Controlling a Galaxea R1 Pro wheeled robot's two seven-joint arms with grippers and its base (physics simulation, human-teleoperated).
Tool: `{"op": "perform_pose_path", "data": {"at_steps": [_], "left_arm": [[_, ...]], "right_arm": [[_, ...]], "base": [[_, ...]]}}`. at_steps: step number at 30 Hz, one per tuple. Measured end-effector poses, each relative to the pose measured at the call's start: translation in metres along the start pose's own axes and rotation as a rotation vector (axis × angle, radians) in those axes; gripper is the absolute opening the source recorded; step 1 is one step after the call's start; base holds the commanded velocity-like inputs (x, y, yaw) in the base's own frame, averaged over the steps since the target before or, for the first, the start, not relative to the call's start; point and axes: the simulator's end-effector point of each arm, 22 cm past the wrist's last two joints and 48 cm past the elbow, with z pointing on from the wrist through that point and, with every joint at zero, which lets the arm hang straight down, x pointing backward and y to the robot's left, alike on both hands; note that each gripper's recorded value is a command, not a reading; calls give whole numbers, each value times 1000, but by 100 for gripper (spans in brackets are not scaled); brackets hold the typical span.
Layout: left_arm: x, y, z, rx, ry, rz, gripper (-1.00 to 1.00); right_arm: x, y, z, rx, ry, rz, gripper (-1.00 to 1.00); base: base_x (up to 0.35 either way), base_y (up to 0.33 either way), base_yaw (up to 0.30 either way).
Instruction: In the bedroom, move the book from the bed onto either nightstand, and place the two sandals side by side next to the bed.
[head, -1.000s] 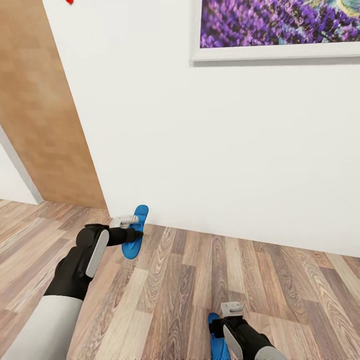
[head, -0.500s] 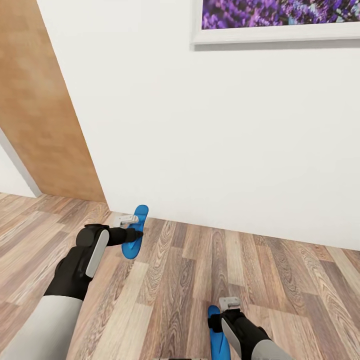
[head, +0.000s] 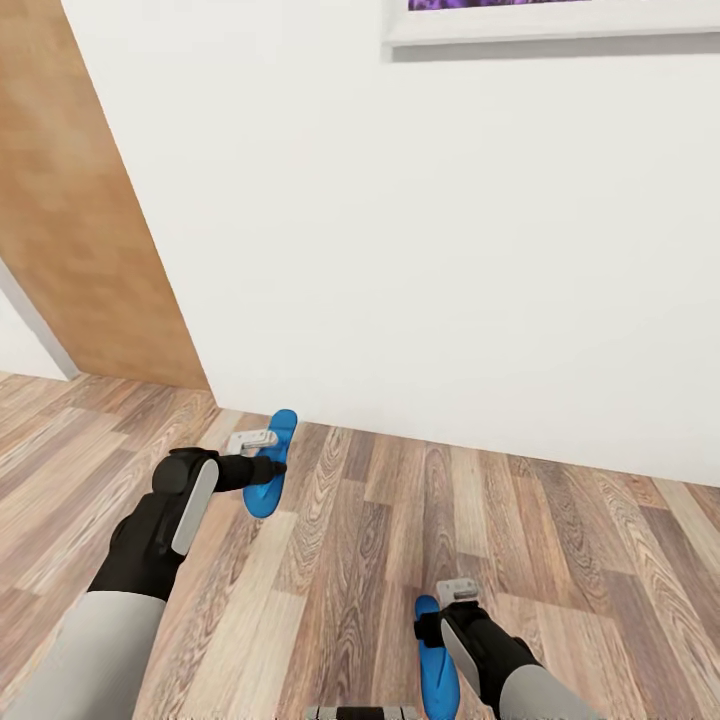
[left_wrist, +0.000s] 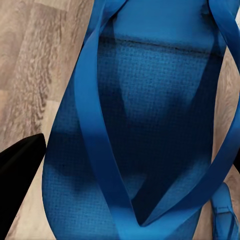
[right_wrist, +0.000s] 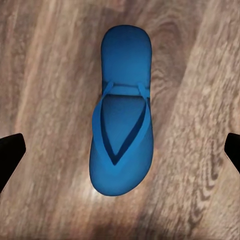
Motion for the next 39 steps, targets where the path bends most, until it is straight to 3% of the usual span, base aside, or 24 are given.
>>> {"op": "perform_pose_path", "data": {"at_steps": [10, 39], "left_arm": [[17, 5, 20, -4, 41, -7, -100], [69, 18, 70, -10, 152, -27, -100]], "right_arm": [[-13, -1, 10, -2, 1, 0, 100], [32, 2, 48, -9, 106, -1, 100]], "base": [[0, 0, 0], [0, 0, 0]]}}
